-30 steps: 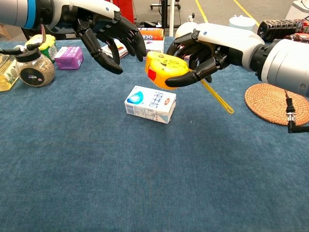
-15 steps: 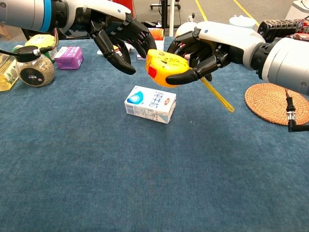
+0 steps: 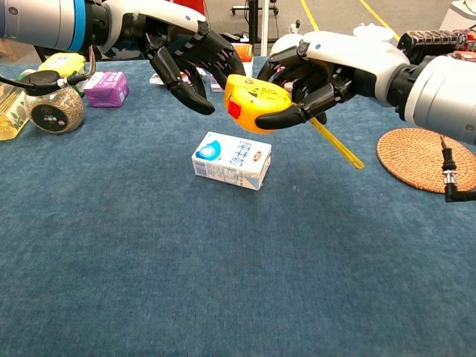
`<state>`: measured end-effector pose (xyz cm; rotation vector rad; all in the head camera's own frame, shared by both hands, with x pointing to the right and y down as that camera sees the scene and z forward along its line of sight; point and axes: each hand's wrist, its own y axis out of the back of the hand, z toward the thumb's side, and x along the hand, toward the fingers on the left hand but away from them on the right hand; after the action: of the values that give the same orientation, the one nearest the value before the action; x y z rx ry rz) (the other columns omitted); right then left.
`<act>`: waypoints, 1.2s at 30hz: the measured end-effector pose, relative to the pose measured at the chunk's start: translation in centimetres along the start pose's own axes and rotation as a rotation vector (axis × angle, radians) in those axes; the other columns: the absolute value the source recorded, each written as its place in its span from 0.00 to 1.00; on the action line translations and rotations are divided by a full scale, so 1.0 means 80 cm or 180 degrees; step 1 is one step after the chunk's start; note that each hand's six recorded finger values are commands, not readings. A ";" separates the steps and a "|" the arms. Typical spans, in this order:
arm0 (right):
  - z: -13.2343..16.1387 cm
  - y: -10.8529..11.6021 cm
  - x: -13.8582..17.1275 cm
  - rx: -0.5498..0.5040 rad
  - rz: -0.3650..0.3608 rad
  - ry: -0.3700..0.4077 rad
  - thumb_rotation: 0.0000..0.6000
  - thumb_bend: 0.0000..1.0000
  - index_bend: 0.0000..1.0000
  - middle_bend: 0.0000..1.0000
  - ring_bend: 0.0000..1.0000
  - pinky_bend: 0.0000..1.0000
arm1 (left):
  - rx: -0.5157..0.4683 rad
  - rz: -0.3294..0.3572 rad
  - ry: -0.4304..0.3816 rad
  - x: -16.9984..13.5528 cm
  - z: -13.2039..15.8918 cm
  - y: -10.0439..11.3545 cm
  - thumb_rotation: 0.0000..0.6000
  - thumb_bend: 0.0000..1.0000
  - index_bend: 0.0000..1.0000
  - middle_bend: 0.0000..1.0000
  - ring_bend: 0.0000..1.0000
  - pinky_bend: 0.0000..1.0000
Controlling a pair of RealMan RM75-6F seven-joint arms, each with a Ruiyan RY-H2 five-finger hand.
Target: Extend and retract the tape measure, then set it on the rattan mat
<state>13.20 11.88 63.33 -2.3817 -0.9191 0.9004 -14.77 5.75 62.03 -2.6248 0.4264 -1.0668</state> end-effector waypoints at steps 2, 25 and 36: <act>0.000 0.000 0.000 0.0000 -0.0001 0.0001 0.68 0.27 0.51 0.49 0.62 0.67 | -0.0006 0.0011 -0.0005 0.001 0.000 0.001 1.00 0.19 0.28 0.26 0.16 0.29; -0.005 0.002 -0.007 0.0009 -0.0027 -0.0057 0.68 0.27 0.51 0.49 0.62 0.67 | -0.0042 -0.0013 0.0029 0.003 -0.004 0.000 1.00 0.19 0.34 0.26 0.16 0.29; -0.010 0.003 -0.008 0.0008 -0.0034 -0.0086 0.67 0.27 0.51 0.49 0.63 0.67 | -0.0064 0.0002 0.0050 0.001 -0.007 0.002 1.00 0.19 0.38 0.26 0.16 0.29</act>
<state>13.49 11.17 63.98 -2.3656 -0.9394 0.9315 -15.13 5.47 62.39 -2.6352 0.4437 -1.0892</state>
